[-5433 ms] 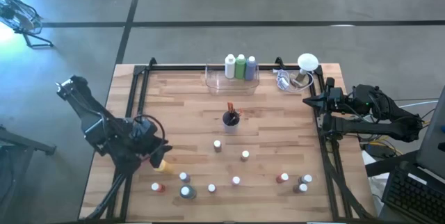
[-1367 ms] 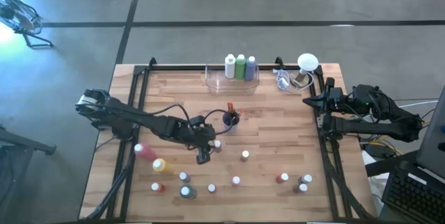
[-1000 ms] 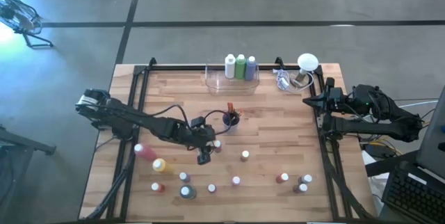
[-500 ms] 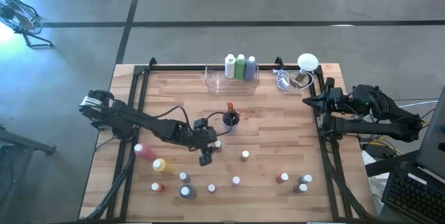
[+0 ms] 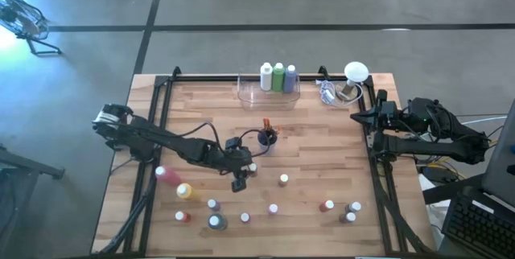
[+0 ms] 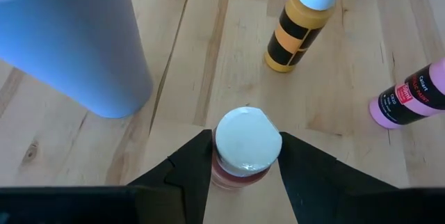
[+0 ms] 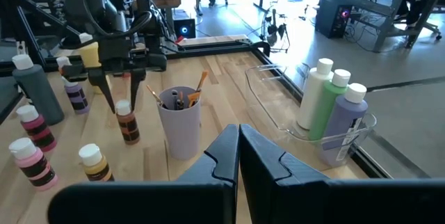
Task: Pick & Place Paint Supplies
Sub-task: Put the brown black paint bottle into the transparent bin
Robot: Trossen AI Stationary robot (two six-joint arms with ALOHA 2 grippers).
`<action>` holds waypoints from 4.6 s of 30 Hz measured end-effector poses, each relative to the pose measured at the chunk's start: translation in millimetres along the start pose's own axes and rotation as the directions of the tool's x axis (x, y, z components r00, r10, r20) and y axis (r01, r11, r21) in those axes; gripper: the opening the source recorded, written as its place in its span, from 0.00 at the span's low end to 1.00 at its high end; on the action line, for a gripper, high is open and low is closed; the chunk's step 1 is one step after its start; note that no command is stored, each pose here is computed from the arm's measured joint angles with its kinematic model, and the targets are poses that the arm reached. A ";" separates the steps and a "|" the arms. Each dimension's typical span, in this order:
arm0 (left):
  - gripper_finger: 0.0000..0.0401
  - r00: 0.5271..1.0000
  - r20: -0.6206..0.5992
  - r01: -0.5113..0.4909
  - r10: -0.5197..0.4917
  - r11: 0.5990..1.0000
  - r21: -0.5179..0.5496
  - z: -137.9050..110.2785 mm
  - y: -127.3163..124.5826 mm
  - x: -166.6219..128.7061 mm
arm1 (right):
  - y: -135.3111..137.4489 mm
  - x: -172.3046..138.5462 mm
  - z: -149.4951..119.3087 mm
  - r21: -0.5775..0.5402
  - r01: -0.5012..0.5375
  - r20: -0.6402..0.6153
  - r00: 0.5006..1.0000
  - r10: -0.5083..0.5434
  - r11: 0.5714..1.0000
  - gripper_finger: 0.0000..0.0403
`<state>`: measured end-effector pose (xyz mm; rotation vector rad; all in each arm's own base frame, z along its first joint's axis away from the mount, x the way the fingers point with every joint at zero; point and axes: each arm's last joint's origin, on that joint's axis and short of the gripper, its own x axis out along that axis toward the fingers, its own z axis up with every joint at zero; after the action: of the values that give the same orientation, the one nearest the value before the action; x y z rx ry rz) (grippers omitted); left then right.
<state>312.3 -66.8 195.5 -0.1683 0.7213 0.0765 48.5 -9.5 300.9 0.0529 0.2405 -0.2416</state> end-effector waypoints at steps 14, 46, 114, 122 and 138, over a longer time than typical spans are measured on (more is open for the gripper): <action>0.30 1.000 0.002 -0.002 0.002 1.000 0.007 0.4 0.9 0.2 | 0.0 0.1 -0.1 0.000 0.000 0.000 1.000 0.000 1.000 0.02; 0.30 0.943 0.191 -0.260 0.271 0.962 -0.079 27.2 18.1 -60.1 | 0.0 0.0 0.0 0.000 0.000 0.000 1.000 0.000 1.000 0.02; 0.30 0.818 0.031 -0.491 0.574 0.726 -0.481 81.1 301.0 8.9 | 0.0 0.0 0.0 0.000 0.000 0.000 1.000 0.000 1.000 0.02; 0.30 0.829 0.058 -0.468 0.556 0.747 -0.473 80.0 302.6 18.2 | 0.0 0.0 0.0 0.001 0.000 0.000 1.000 0.000 1.000 0.02; 0.37 0.829 0.045 -0.486 0.557 0.759 -0.433 80.1 303.6 25.5 | 0.0 0.0 0.0 0.000 0.000 0.000 1.000 0.000 1.000 0.02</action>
<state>344.7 246.4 199.3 -0.3496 0.5520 0.7834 48.5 -9.5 300.8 0.0531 0.2406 -0.2416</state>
